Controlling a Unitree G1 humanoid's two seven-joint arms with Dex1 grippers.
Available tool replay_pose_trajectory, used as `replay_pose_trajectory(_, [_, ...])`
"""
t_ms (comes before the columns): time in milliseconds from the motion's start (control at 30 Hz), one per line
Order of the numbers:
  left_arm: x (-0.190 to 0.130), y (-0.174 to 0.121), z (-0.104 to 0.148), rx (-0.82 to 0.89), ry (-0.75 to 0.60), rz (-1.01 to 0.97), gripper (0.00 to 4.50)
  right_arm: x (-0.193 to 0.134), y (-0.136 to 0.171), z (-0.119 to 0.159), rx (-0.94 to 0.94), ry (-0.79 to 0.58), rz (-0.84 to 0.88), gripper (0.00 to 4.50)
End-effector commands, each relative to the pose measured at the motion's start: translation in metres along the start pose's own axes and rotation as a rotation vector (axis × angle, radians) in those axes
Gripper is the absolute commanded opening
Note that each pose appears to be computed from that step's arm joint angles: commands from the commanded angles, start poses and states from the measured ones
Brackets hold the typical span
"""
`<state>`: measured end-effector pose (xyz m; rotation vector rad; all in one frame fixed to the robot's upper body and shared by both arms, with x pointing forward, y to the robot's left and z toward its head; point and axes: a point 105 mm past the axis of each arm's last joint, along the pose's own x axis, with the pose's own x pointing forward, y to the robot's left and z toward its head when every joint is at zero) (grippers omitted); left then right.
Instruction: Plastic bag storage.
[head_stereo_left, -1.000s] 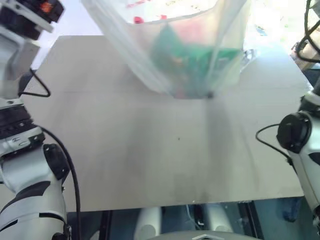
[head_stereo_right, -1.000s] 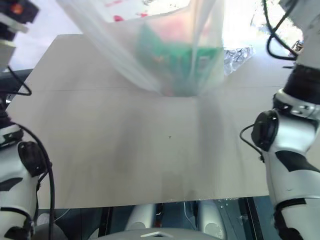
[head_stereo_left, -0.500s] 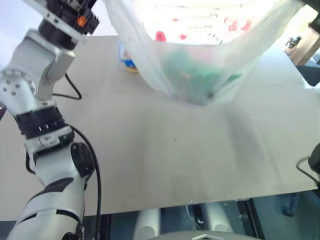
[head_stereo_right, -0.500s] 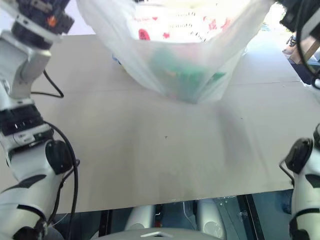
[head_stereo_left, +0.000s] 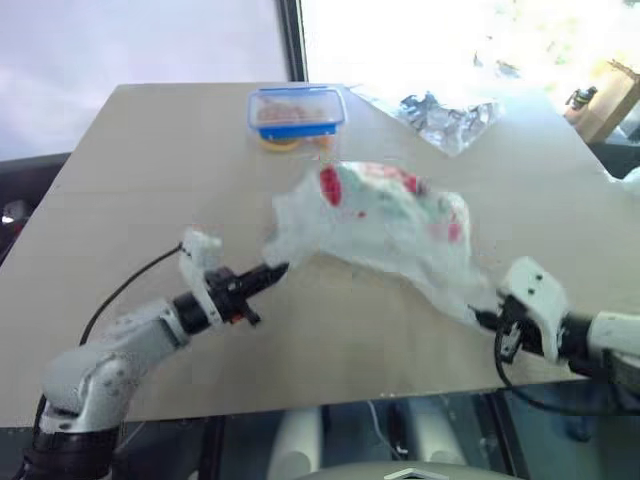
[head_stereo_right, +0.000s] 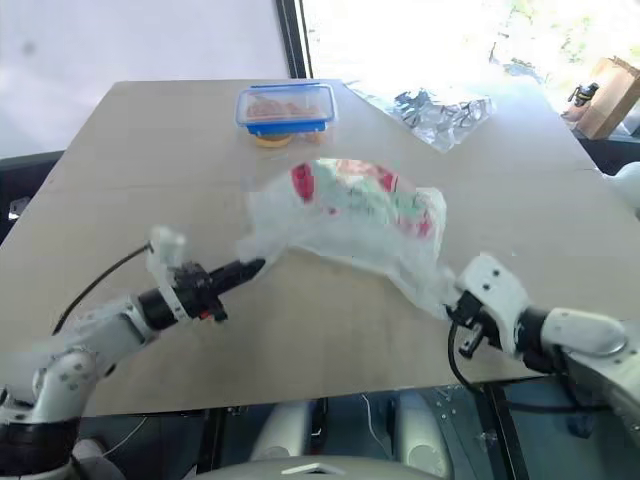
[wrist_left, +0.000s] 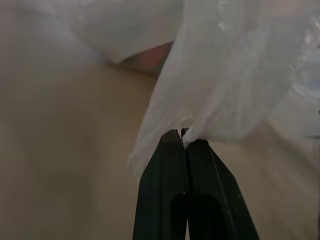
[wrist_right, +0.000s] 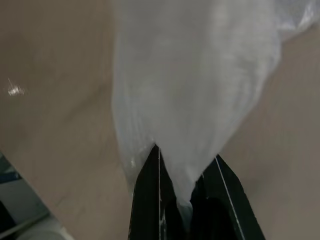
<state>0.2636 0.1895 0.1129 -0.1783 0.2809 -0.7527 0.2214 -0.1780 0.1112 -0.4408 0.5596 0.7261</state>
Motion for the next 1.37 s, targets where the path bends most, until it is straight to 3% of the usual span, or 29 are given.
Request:
replay_pose_trajectory(33, [-0.001,0.024,-0.007,0.172,0.04,0.099,0.05,0.005,-0.04,-0.019,-0.125,0.072,-0.197,0.0])
replay_pose_trajectory(200, [0.021,0.03,0.008,0.226,-0.033,0.107,0.05,0.024,-0.084,-0.013,-0.17,0.008,-0.364,0.0])
replay_pose_trajectory(267, [0.024,0.026,0.016,0.255,-0.059,0.084,0.05,0.024,-0.084,-0.005,-0.188,-0.043,-0.32,0.0])
replay_pose_trajectory(367, [0.002,0.014,0.027,0.229,-0.08,-0.018,0.05,0.006,-0.066,0.015,-0.175,-0.189,-0.19,0.0])
replay_pose_trajectory(467, [-0.019,0.0,0.034,0.217,-0.08,-0.072,1.33,-0.023,-0.04,0.029,-0.147,-0.311,-0.057,1.41])
replay_pose_trajectory(600, [-0.029,-0.028,0.045,0.279,-0.093,-0.127,3.09,-0.061,-0.021,0.047,-0.11,-0.435,-0.007,3.25])
replay_pose_trajectory(667, [-0.032,-0.046,0.039,0.299,-0.078,-0.175,3.94,-0.078,-0.007,0.047,-0.074,-0.463,0.047,4.15])
replay_pose_trajectory(700, [-0.034,-0.052,0.034,0.301,-0.069,-0.184,4.38,-0.086,-0.002,0.045,-0.054,-0.468,0.064,4.2])
replay_pose_trajectory(900, [-0.071,-0.042,-0.001,0.273,0.055,-0.078,4.38,-0.122,-0.006,0.023,0.004,-0.417,-0.044,4.2])
replay_pose_trajectory(1000, [-0.091,-0.027,-0.012,0.247,0.104,-0.015,4.38,-0.126,-0.011,-0.001,0.031,-0.314,-0.077,4.2])
replay_pose_trajectory(1133, [-0.105,-0.013,-0.013,0.288,0.125,0.015,4.38,-0.125,-0.019,-0.022,0.068,-0.242,-0.104,4.2])
replay_pose_trajectory(1367, [-0.11,-0.01,-0.008,0.289,0.093,0.008,4.38,-0.124,-0.028,-0.022,0.031,-0.25,-0.093,4.2])
